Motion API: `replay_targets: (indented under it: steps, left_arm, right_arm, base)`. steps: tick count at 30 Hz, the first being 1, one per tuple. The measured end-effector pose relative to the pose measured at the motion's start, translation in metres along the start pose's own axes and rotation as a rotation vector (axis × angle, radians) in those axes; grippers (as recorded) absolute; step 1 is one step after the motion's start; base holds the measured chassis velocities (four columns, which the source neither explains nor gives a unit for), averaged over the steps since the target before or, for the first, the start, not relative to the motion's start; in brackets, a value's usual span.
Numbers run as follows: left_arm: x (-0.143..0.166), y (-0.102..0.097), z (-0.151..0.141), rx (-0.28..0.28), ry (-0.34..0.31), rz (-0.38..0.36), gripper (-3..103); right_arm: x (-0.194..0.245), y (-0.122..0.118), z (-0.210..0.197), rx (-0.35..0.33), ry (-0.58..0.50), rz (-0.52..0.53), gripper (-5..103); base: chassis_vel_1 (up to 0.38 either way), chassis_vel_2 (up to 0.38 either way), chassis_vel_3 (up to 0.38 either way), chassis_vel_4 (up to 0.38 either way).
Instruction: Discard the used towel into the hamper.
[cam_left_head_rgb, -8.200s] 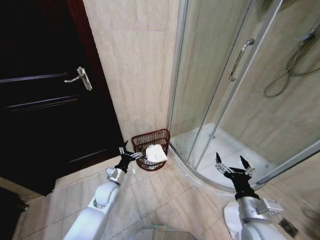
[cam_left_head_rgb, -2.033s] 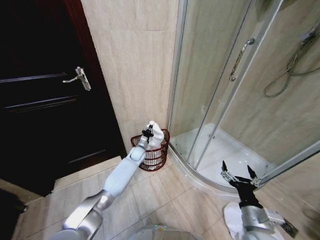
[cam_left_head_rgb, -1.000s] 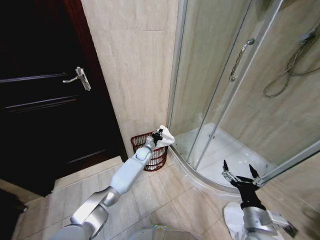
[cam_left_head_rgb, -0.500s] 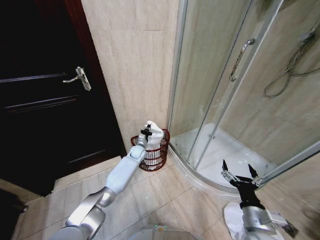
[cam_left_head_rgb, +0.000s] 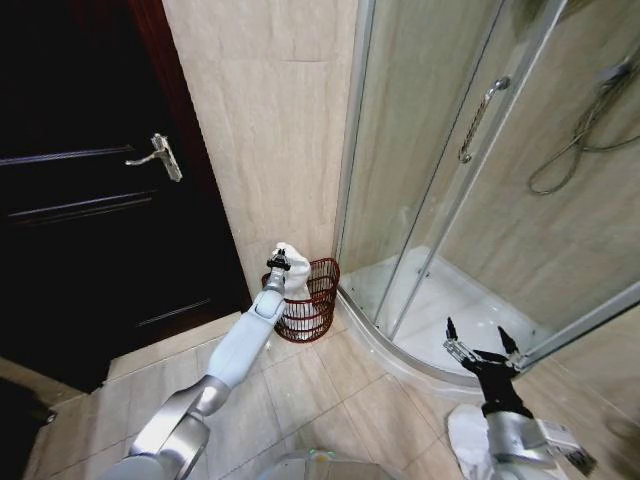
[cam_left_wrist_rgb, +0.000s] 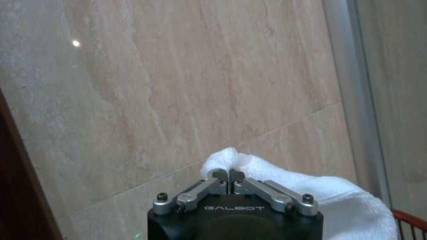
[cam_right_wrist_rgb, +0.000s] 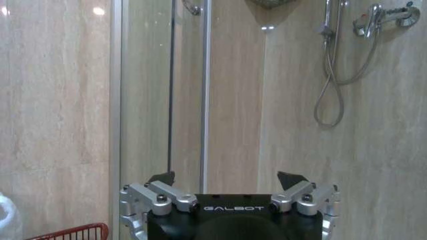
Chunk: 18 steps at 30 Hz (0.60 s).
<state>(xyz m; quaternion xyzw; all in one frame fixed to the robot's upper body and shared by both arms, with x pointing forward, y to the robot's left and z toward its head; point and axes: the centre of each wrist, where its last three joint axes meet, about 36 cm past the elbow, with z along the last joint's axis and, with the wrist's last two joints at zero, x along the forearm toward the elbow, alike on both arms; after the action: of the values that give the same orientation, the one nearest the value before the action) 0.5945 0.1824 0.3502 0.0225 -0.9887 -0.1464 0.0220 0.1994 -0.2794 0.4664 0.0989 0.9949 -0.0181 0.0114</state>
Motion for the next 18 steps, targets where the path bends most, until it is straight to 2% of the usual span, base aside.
replay_targets:
  steps: [1,3,6,8,10,11,14,15,17,18]
  left_arm:
    - [0.0,-0.001,-0.001,-0.001,0.008,-0.003,-2]
    - [0.0,-0.001,-0.001,-0.001,0.01,-0.002,1]
    - [0.0,-0.004,-0.004,-0.002,0.015,0.005,17]
    - [0.0,-0.005,-0.004,-0.001,0.016,0.007,17]
    - [0.0,-0.007,-0.006,0.0,0.019,0.01,28]
    - [0.0,-0.007,-0.006,0.0,0.019,0.01,28]
    - [0.0,-0.008,-0.01,0.003,0.022,0.017,44]
    - [0.0,-0.008,-0.01,0.003,0.022,0.017,44]
    - [0.0,-0.007,-0.013,0.004,0.018,0.02,55]
    - [0.0,-0.007,-0.013,0.004,0.018,0.02,55]
  right_arm:
    - [0.0,0.0,0.0,0.0,0.0,0.0,100]
    - [0.0,0.0,0.0,0.0,0.0,0.0,100]
    - [0.001,-0.001,-0.001,0.002,-0.001,0.001,100]
    - [0.001,-0.001,-0.002,0.001,-0.002,0.002,100]
    - [0.002,-0.001,-0.003,-0.001,-0.005,0.002,100]
    - [0.002,-0.001,-0.003,-0.001,-0.005,0.002,100]
    - [0.002,-0.001,-0.003,-0.002,-0.008,0.003,100]
    - [0.002,-0.001,-0.003,-0.002,-0.008,0.003,100]
    - [0.002,-0.001,-0.004,-0.003,-0.011,0.002,100]
    - [0.002,-0.001,-0.004,-0.003,-0.011,0.002,100]
  base:
    - [0.0,0.0,0.0,0.0]
    - [0.0,0.0,0.0,0.0]
    - [0.0,0.0,0.0,0.0]
    - [0.0,0.0,0.0,0.0]
    - [0.0,0.0,0.0,0.0]
    - [0.0,0.0,0.0,0.0]
    - [0.0,0.0,0.0,0.0]
    - [0.0,0.0,0.0,0.0]
    - [0.0,0.0,0.0,0.0]
    - [0.0,0.0,0.0,0.0]
